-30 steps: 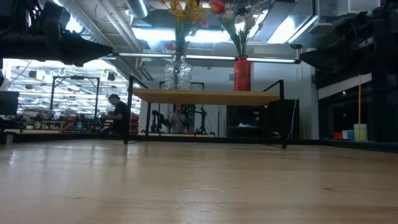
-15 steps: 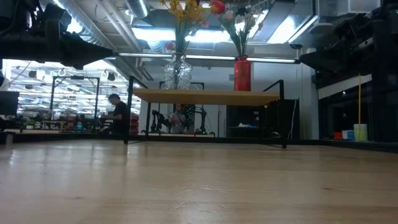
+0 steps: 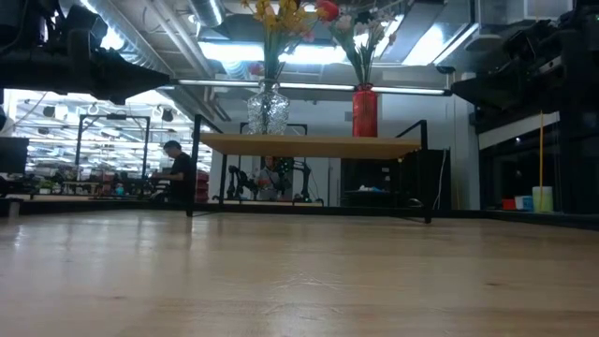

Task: Pick and place flowers into a vace then onto a shelf
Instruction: Return to Home Position

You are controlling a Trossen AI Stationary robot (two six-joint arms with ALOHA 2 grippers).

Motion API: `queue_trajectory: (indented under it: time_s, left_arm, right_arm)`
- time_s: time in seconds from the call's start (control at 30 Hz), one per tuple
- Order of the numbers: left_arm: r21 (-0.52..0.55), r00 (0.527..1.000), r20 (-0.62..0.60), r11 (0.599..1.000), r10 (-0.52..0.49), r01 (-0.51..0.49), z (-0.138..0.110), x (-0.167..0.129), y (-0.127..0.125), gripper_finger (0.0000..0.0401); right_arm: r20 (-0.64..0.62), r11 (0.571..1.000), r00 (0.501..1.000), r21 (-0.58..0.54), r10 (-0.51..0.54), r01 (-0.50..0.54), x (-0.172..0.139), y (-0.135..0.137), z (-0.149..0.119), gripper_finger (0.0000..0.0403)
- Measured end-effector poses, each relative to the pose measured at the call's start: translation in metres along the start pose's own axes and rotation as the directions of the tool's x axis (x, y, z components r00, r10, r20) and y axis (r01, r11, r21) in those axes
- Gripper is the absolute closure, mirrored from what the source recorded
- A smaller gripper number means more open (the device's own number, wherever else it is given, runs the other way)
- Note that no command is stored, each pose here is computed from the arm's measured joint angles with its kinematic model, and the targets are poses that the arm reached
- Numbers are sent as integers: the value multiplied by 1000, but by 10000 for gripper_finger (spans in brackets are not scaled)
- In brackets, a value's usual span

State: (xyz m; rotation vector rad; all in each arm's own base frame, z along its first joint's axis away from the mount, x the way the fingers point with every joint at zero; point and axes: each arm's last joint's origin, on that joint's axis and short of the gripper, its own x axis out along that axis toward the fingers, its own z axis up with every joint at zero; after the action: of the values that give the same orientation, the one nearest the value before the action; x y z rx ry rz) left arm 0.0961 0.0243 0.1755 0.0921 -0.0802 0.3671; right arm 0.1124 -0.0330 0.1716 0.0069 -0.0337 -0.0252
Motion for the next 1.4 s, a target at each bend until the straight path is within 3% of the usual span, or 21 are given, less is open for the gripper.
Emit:
queue_trajectory:
  time_s: [0.13,0.4,0.63,0.83,1.4]
  left_arm:
    - [0,1000,0,1000,0,0,0,0,0,393]
    - [0,1000,0,1000,0,0,0,0,0,393]
    - [0,1000,0,1000,0,0,0,0,0,397]
    - [0,1000,0,1000,0,0,0,0,0,394]
    - [0,1000,0,1000,1,-1,0,0,0,395]
  right_arm:
    - [16,999,999,-1,48,-48,0,7,2,382]
    - [0,964,964,-10,264,-264,-7,35,-1,382]
    - [62,970,975,108,213,-219,-16,40,4,381]
    - [-17,982,993,153,114,-110,-16,41,-4,381]
    - [-28,987,994,121,109,-105,-15,40,-5,382]
